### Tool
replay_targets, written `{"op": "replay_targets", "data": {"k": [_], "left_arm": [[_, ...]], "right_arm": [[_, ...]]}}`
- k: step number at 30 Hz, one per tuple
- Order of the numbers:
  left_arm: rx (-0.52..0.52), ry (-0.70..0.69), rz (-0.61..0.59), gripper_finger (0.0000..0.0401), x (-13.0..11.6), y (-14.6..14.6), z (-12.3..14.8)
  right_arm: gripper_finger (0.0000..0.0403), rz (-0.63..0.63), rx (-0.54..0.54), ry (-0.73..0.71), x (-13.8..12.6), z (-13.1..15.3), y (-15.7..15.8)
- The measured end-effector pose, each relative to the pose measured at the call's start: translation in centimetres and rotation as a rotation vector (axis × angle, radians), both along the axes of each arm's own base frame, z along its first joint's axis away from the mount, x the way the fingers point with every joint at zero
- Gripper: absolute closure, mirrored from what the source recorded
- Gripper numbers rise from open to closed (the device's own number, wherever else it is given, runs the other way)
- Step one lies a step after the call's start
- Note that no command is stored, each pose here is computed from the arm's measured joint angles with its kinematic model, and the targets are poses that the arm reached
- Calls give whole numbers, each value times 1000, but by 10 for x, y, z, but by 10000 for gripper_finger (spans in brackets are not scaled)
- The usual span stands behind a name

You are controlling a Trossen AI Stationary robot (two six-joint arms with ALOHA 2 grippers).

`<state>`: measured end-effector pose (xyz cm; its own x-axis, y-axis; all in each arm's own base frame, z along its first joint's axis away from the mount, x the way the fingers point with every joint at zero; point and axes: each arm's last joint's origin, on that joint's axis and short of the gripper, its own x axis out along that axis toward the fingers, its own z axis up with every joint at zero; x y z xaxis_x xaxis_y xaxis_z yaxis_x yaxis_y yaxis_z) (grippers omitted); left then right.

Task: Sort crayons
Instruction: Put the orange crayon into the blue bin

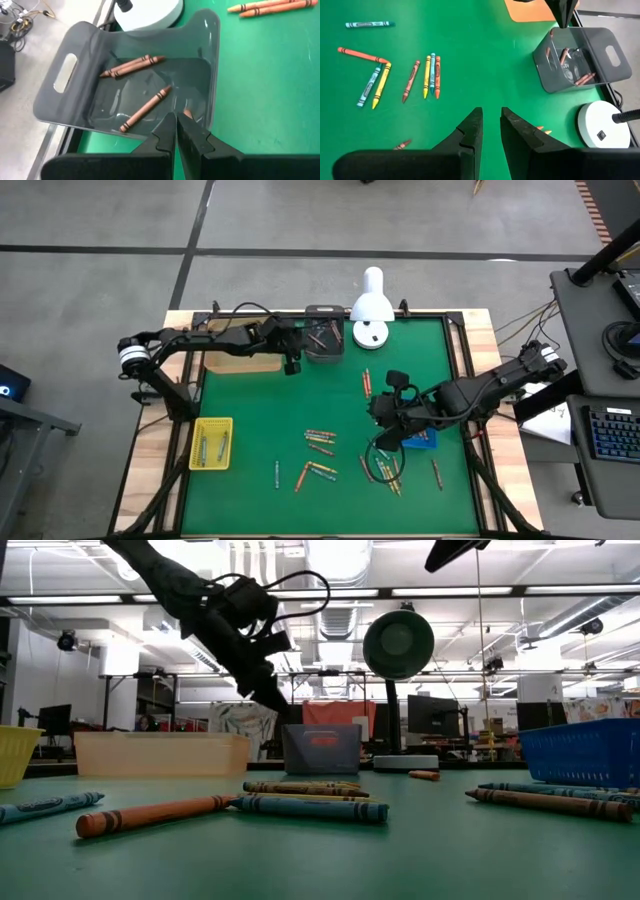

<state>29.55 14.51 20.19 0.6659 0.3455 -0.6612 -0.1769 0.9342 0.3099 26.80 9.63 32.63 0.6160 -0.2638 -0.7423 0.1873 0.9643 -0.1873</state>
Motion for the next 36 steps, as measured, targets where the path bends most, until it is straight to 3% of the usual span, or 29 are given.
{"op": "replay_targets", "data": {"k": [5, 10, 15, 22, 28, 36], "left_arm": [[20, -2, -15, 401, -1, 0, 4], [33, -50, -10, 401, 7, 3, 25], [-27, -62, 8, 401, 0, -4, 58], [-153, -282, 10, 401, -32, -39, 108], [-254, -430, -76, 401, -54, -92, 129], [-259, -638, -144, 401, -68, -157, 110]], "right_arm": [[344, 0, -2, 4, 0, -5, 0], [344, 1, -3, 6, 1, -9, 0], [344, -10, -63, -15, 2, -8, -1], [344, -14, -99, -57, 8, -17, -3], [344, -200, 0, -94, 12, -25, -21], [344, -439, 234, -145, 17, -29, -42]]}}
